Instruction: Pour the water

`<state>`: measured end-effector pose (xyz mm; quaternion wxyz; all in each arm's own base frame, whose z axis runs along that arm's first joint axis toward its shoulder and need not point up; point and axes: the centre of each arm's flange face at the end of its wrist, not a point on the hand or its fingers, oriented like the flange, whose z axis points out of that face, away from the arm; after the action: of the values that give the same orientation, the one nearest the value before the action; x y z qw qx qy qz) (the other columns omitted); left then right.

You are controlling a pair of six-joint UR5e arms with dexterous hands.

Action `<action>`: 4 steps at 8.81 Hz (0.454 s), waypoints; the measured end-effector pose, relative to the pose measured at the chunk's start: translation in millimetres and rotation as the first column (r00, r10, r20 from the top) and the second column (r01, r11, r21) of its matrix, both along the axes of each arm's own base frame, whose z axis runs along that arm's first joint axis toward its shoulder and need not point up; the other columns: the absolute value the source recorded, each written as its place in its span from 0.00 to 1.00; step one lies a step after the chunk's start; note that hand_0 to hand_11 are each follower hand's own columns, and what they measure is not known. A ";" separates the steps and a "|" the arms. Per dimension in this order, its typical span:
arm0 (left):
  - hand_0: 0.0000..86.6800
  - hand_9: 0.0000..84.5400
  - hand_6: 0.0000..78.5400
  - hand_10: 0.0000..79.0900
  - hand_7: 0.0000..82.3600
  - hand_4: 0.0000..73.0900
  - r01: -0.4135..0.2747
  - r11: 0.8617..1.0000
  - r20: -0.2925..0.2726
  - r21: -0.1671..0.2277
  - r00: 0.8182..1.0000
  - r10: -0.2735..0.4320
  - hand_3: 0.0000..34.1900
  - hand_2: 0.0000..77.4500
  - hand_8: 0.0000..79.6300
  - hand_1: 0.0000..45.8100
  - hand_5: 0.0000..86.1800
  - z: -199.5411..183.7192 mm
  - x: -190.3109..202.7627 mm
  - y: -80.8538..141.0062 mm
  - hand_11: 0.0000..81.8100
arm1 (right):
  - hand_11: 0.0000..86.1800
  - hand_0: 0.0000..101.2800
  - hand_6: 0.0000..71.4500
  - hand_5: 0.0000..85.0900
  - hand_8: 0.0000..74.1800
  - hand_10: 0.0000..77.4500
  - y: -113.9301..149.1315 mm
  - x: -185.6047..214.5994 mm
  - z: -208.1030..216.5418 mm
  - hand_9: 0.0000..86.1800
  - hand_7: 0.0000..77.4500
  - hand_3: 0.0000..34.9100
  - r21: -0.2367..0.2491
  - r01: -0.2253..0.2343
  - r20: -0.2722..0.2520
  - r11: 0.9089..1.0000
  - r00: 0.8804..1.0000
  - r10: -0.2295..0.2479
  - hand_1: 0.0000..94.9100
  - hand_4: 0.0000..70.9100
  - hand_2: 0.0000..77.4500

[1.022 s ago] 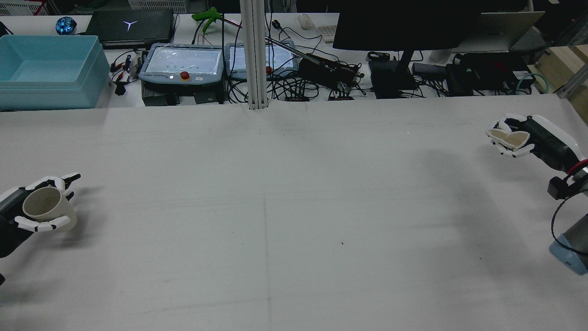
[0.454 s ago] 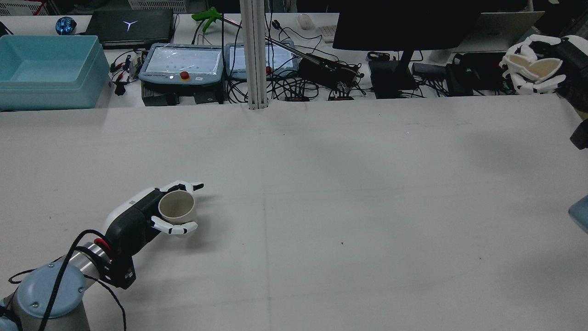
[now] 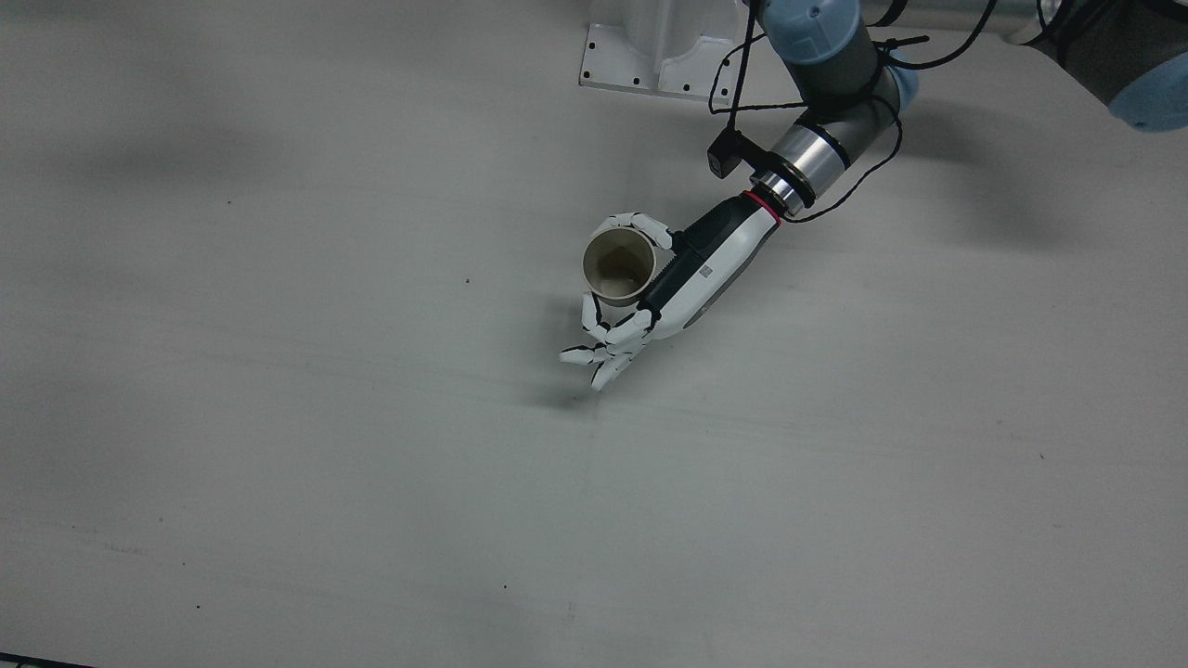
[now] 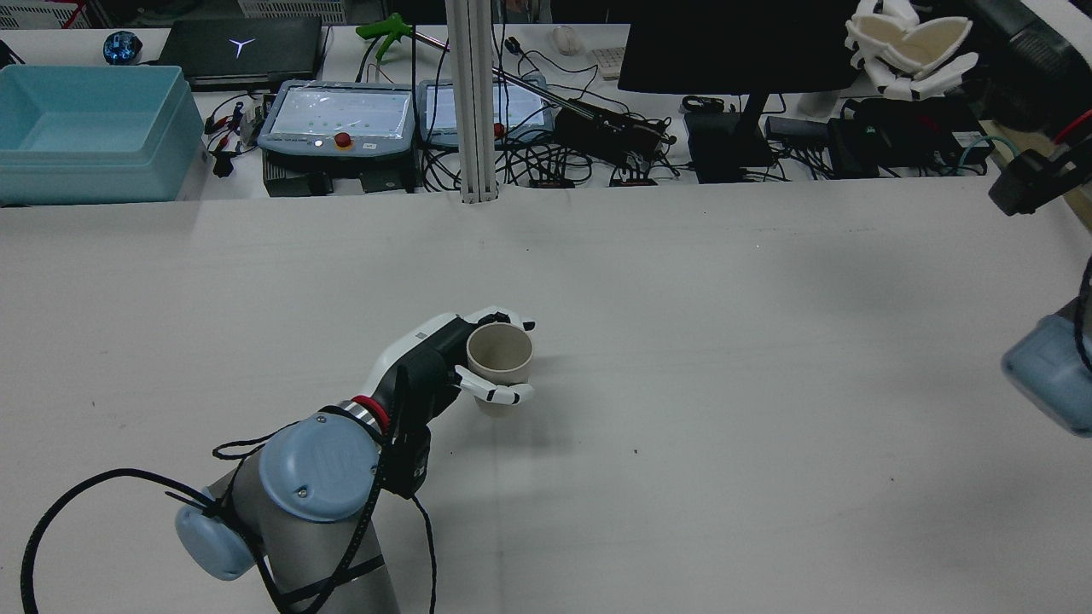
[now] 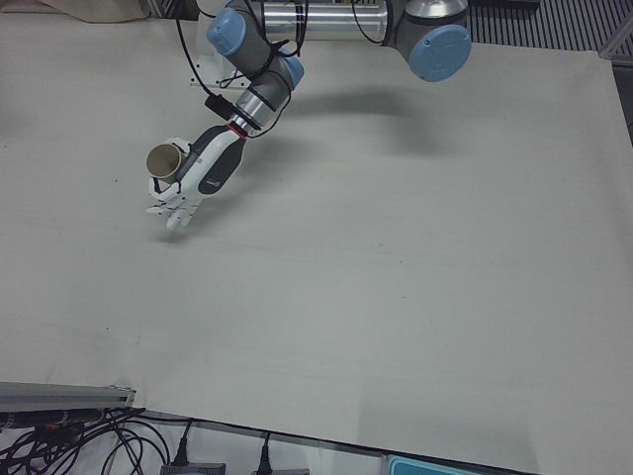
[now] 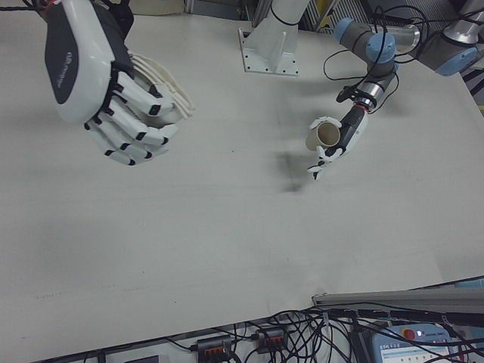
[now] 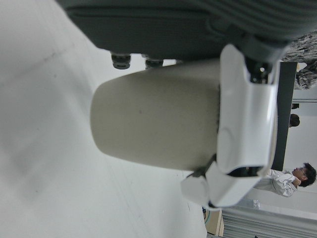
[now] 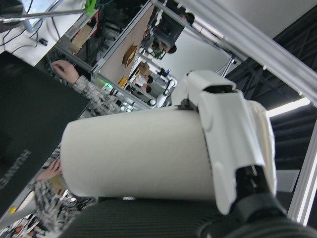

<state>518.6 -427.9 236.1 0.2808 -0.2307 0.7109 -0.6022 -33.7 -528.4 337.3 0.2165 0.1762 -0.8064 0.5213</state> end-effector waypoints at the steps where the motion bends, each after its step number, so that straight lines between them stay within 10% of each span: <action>1: 0.75 0.03 0.16 0.01 0.23 0.28 -0.003 1.000 0.010 0.031 1.000 0.003 0.25 0.51 0.04 0.46 0.74 -33.0 14.3 -5.7 0.05 | 0.49 0.79 0.56 0.90 0.43 0.33 6.1 -38.3 -31.1 0.49 0.63 0.35 0.047 0.032 -0.048 0.998 0.998 -0.030 0.36 0.44 0.56; 4: 0.75 0.03 0.17 0.01 0.26 0.29 0.000 0.998 0.019 0.067 1.000 -0.001 0.25 0.51 0.04 0.46 0.74 -77.3 31.4 -14.1 0.05 | 0.50 0.79 0.61 0.90 0.44 0.34 54.3 -160.6 -70.1 0.51 0.62 0.35 0.120 0.121 -0.198 0.985 0.975 -0.095 0.36 0.46 0.56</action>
<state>550.0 -442.0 158.8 0.2950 -0.2152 0.7281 -0.5802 -194.2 -474.2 267.1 0.3093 0.1952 -0.8227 0.4352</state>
